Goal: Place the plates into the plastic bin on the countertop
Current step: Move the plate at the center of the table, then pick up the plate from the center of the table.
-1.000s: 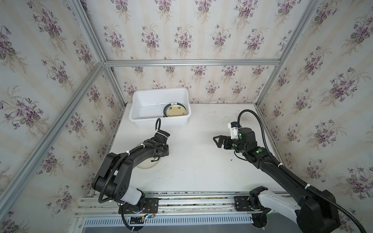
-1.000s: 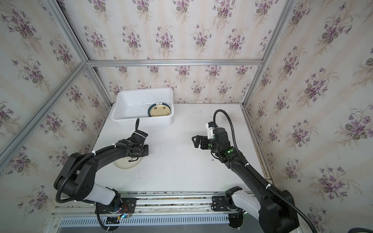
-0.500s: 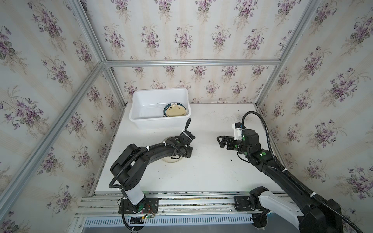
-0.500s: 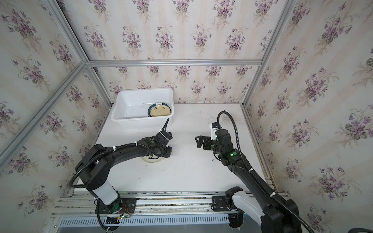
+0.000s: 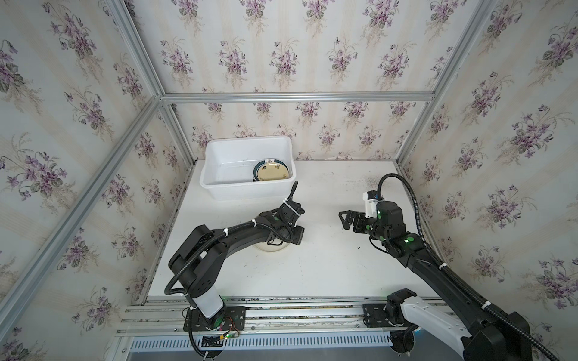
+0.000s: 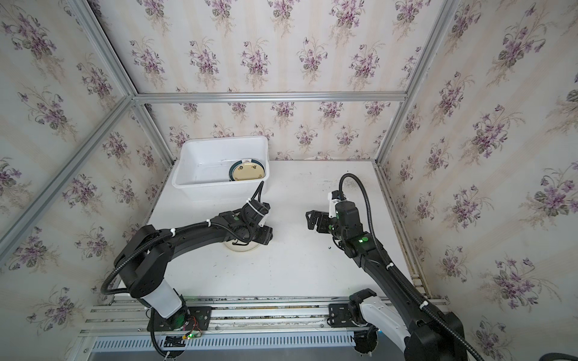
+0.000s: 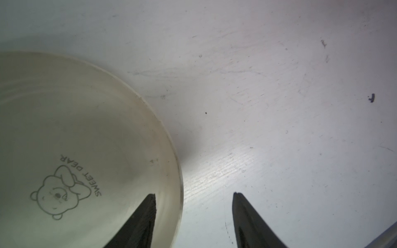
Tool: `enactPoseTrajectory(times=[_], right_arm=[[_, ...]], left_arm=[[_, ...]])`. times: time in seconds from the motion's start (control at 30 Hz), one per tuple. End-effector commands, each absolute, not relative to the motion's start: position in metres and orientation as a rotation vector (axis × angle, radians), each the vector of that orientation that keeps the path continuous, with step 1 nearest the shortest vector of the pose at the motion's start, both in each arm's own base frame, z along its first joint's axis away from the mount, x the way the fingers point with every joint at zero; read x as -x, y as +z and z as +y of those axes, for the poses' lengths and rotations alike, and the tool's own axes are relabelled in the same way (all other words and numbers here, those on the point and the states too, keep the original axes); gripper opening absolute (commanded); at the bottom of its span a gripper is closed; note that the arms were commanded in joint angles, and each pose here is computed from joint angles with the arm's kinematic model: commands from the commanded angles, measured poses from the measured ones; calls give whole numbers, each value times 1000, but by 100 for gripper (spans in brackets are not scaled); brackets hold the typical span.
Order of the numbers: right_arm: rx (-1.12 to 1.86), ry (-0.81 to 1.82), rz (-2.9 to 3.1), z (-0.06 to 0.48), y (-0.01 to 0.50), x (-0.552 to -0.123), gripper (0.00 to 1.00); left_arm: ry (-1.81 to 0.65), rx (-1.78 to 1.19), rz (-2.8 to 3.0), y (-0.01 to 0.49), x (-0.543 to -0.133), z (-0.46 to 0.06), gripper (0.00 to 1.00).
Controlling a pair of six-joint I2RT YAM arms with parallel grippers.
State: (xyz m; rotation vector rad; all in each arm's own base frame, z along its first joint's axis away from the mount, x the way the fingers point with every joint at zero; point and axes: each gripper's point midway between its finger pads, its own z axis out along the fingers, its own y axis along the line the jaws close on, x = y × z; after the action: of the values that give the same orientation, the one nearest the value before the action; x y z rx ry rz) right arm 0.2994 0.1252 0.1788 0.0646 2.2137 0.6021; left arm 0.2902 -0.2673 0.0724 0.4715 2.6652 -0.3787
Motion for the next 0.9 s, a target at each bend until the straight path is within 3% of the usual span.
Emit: enactPoseTrajectory(times=[0.0,0.13,0.23,0.5,0.87], right_arm=[[-67,596,2200,124,182,-301,99],[-42,619,2188,128,184,-301,99],[121,782,2141,155,197,-295,100],[336,1151,2176,204,196,-274,100],[298,1057,2227,195,181,-281,100]], left_arm=[[-362,-296,2671,82,-296,-239,60],[-433,-116,2678,85,-301,-194,56],[-500,-9,2684,85,-300,-168,50],[-599,263,2672,79,-294,-110,46],[-494,393,2693,49,-293,-66,48]])
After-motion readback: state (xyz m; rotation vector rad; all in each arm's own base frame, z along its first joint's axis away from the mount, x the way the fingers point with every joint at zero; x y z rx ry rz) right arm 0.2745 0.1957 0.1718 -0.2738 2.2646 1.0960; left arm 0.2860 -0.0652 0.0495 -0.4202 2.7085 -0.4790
